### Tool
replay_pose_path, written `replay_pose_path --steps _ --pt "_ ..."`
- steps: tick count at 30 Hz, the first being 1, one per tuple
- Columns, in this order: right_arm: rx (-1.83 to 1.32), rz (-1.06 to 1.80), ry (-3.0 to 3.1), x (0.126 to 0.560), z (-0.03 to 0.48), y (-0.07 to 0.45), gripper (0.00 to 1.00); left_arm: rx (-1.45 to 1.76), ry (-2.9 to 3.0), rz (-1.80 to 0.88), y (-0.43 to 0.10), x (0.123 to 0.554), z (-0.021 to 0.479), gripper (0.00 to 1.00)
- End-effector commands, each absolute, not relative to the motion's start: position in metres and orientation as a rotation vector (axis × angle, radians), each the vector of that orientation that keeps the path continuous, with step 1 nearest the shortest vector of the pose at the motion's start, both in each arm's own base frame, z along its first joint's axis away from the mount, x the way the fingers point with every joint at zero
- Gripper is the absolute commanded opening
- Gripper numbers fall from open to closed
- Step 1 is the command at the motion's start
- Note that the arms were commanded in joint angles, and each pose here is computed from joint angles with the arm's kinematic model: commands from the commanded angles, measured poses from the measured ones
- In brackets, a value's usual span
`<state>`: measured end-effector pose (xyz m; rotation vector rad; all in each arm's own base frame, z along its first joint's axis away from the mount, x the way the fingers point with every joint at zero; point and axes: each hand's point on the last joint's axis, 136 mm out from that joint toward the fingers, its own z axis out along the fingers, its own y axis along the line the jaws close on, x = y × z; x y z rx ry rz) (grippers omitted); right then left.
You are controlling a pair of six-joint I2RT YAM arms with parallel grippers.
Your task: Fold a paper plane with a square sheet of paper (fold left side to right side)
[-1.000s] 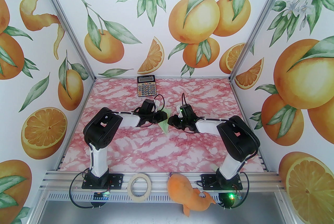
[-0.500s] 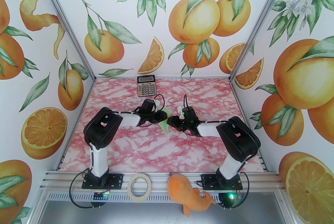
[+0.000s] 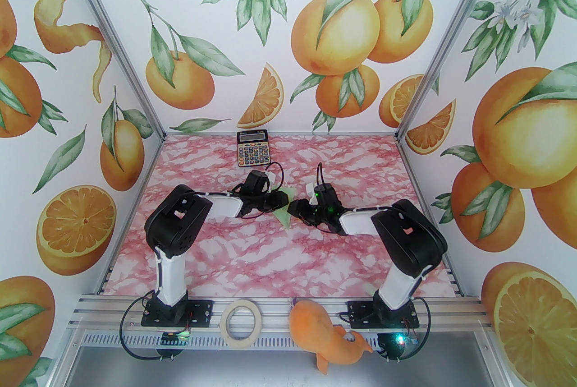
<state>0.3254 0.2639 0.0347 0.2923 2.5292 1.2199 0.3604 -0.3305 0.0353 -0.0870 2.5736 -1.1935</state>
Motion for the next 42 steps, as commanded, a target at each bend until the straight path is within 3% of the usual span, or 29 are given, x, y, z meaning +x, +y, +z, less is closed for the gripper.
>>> replay_pose_path --steps 1,4,10,23,38,42 --pt "0.25 1.244 2.513 0.326 0.031 0.277 0.45 -0.041 2.575 -1.213 -0.34 0.358 0.037 0.29" --pt "0.246 1.265 2.493 0.327 0.034 0.278 0.39 -0.033 2.565 -1.221 -0.34 0.358 0.041 0.29" --pt "0.257 1.268 2.431 0.326 0.047 0.273 0.46 -0.036 2.567 -1.22 -0.34 0.357 0.04 0.29" --pt "0.308 1.313 2.394 0.324 0.043 0.274 0.46 -0.029 2.572 -1.222 -0.342 0.355 0.039 0.29" --pt "0.354 1.136 2.53 0.319 0.008 0.256 0.21 -0.045 2.519 -1.207 -0.328 0.364 0.064 0.34" --pt "0.362 1.119 2.536 0.32 0.007 0.253 0.21 -0.035 2.503 -1.194 -0.321 0.365 0.076 0.37"
